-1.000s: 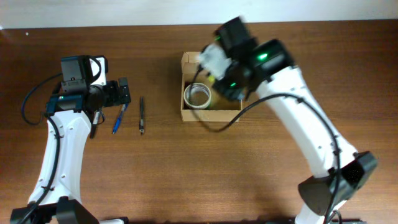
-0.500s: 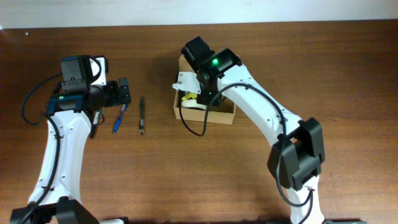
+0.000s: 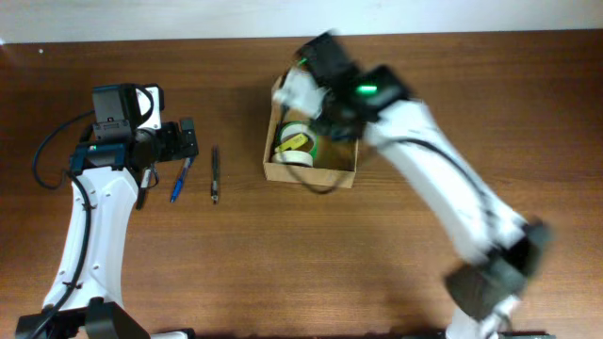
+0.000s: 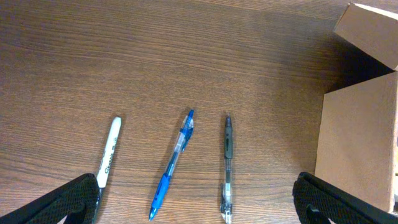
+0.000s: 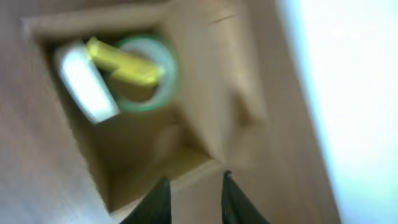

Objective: Pack container

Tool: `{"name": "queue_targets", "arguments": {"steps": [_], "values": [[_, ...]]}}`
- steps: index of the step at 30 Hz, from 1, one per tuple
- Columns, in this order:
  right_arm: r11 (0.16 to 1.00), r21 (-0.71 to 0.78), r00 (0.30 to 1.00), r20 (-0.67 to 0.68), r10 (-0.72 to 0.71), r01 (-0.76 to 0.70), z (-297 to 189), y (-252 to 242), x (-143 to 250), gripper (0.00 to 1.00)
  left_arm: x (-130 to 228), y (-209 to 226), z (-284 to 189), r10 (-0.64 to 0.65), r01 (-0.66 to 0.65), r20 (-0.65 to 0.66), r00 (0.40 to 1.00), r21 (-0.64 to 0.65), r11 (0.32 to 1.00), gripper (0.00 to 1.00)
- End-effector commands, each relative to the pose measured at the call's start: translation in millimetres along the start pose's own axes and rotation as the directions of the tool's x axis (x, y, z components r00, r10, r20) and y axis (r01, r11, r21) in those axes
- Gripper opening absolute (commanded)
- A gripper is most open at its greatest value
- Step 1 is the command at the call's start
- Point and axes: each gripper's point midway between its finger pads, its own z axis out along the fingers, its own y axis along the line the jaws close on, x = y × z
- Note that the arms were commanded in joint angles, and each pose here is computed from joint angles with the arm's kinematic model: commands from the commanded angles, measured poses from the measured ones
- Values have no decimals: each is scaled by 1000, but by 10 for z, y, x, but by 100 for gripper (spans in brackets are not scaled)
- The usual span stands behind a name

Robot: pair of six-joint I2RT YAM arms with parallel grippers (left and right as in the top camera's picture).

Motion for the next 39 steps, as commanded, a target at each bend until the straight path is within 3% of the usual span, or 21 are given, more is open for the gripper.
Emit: {"name": "queue_targets", "arguments": {"steps": [1,5,9,14,18,19,22,26,32,39], "values": [[918,185,930,181,319,-351,-1051,-754,347,25,-61,-10,-15,14,-14,14,1000,12,1000,100],[732,200,754,280,594,-651,-1440,-1174,871,29,-61,-10,-15,14,-14,14,1000,12,1000,99],[486,209,528,292,797,-849,-1537,-1471,1566,43,-61,-10,-15,14,-14,14,1000,12,1000,99],[199,225,248,214,945,-954,-1418,-1513,2432,54,-60,-12,-15,13,-13,14,1000,13,1000,100],[96,213,120,102,988,-972,-1199,-1393,2885,61,34,-94,-18,6,-4,-25,1000,61,998,99],[16,238,28,47,998,-971,-1075,-1298,3123,65,73,-139,-23,5,-1,-41,999,87,996,99],[-62,272,-79,-54,995,-960,-862,-1082,3415,75,241,-171,-40,15,-3,-108,994,108,994,100],[-92,300,-146,-164,976,-950,-568,-801,3641,85,418,-27,-73,99,-93,-183,978,40,995,99],[-95,311,-176,-243,954,-946,-267,-540,3766,99,429,359,-91,48,-70,-220,974,-94,993,99],[-97,310,-182,-258,949,-946,-170,-459,3801,99,548,984,246,-86,34,-305,948,-171,985,98]]}}
